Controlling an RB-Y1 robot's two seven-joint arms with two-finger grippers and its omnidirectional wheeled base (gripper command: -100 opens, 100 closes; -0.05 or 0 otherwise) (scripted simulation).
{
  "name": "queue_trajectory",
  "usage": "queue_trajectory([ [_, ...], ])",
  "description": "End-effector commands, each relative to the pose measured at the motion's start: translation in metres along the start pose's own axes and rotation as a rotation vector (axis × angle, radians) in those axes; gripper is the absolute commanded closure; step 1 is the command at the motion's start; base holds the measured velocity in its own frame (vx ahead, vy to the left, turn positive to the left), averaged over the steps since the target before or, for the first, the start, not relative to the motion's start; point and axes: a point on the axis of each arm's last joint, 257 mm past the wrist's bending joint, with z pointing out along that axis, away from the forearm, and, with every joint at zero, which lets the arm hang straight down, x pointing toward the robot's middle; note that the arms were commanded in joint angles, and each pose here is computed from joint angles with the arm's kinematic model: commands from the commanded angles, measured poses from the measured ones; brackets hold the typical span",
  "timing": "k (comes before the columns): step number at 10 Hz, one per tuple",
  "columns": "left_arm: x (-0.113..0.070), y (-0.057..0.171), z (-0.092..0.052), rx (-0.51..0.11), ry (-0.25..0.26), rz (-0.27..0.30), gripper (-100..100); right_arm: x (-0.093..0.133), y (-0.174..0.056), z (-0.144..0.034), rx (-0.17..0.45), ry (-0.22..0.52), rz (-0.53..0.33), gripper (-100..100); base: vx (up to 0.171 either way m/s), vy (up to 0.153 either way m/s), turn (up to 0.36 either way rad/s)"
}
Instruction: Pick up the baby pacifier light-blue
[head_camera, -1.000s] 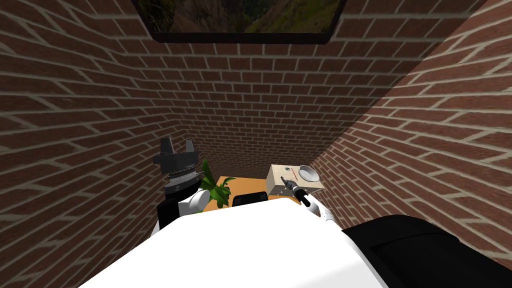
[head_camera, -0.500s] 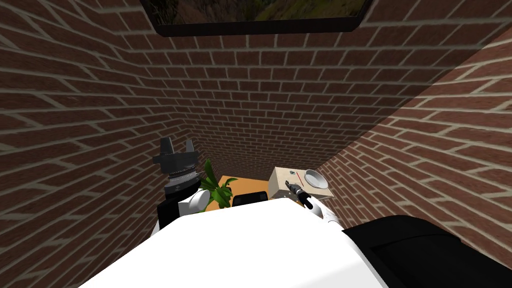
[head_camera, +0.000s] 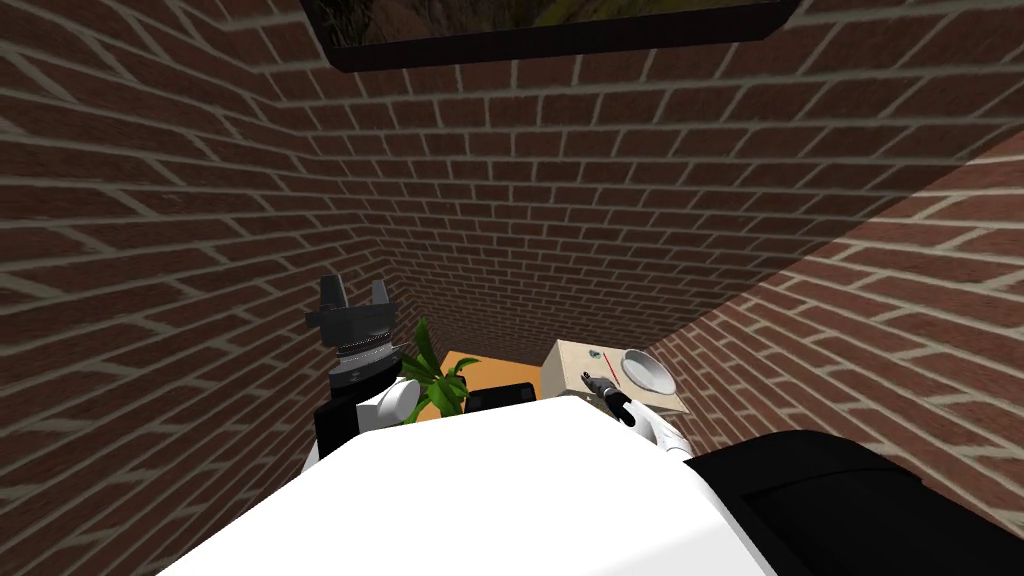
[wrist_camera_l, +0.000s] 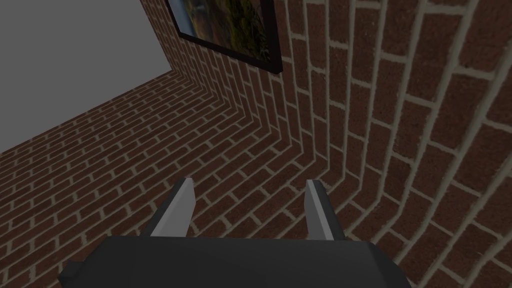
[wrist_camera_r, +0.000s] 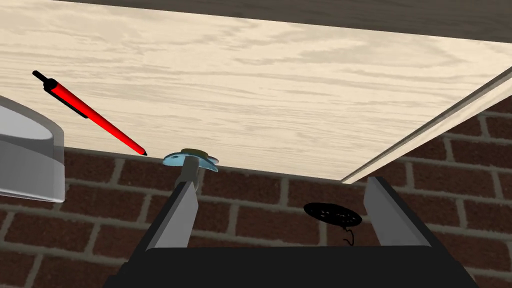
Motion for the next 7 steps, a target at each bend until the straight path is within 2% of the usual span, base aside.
queue_trajectory([
  [1,0.000,0.000,0.000,0.000,0.000,0.000,0,0.005,-0.005,0.003,0.011,0.012,-0.009,-100,0.037,0.002,-0.004],
  [2,0.000,0.000,0.000,0.000,0.000,0.000,0,0.016,-0.023,0.001,0.046,0.045,-0.065,-100,0.056,0.014,0.136],
  [3,0.000,0.000,0.000,0.000,0.000,0.000,0,0.023,-0.029,0.000,0.057,0.059,-0.065,-100,0.067,0.023,0.093],
  [4,0.000,0.000,0.000,0.000,0.000,0.000,0,0.035,-0.048,-0.003,0.092,0.095,-0.119,-100,0.088,0.035,0.151],
  [5,0.000,0.000,0.000,0.000,0.000,0.000,0,0.040,-0.052,-0.004,0.099,0.106,-0.119,-100,0.074,0.013,0.071],
  [6,0.000,0.000,0.000,0.000,0.000,0.000,0,0.051,-0.071,-0.008,0.133,0.141,-0.170,-100,0.082,0.013,0.117],
  [7,0.000,0.000,0.000,0.000,0.000,0.000,0,0.056,-0.074,-0.009,0.139,0.150,-0.170,-100,0.076,0.010,0.077],
])
